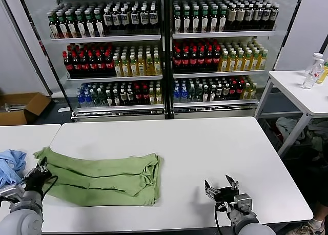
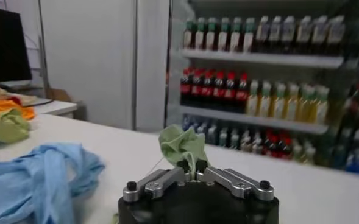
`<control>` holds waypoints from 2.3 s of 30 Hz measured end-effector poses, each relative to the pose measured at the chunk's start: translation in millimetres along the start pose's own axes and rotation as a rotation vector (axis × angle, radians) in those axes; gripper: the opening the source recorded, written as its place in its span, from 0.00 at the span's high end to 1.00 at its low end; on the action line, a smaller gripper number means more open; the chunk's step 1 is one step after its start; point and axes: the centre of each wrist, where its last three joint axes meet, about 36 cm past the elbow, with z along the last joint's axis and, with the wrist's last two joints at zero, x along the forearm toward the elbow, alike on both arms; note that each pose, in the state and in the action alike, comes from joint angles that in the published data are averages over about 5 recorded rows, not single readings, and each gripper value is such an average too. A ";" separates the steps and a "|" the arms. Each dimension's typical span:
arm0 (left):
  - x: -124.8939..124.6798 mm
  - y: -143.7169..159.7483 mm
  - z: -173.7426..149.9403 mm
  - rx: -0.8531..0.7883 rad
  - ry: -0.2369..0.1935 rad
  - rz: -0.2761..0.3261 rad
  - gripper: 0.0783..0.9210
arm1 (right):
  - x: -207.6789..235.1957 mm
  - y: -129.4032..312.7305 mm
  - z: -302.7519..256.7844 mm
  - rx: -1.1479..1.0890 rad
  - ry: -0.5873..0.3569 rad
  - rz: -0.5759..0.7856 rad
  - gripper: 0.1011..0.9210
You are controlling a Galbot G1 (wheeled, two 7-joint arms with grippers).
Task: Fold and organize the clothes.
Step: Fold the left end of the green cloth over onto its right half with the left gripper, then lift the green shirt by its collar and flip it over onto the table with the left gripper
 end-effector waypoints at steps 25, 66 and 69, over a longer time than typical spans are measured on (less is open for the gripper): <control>40.6 -182.5 49.9 0.429 0.266 0.504 0.95 | 5.7 -1.7 -5.1 0.004 -0.022 0.009 0.12; 16.5 -96.9 87.1 0.068 0.236 0.236 0.12 | -3.3 -3.6 -15.8 0.005 -0.047 0.005 0.12; 16.8 -95.6 92.9 0.065 0.262 0.249 0.12 | -3.5 -3.2 -16.5 0.005 -0.048 0.003 0.12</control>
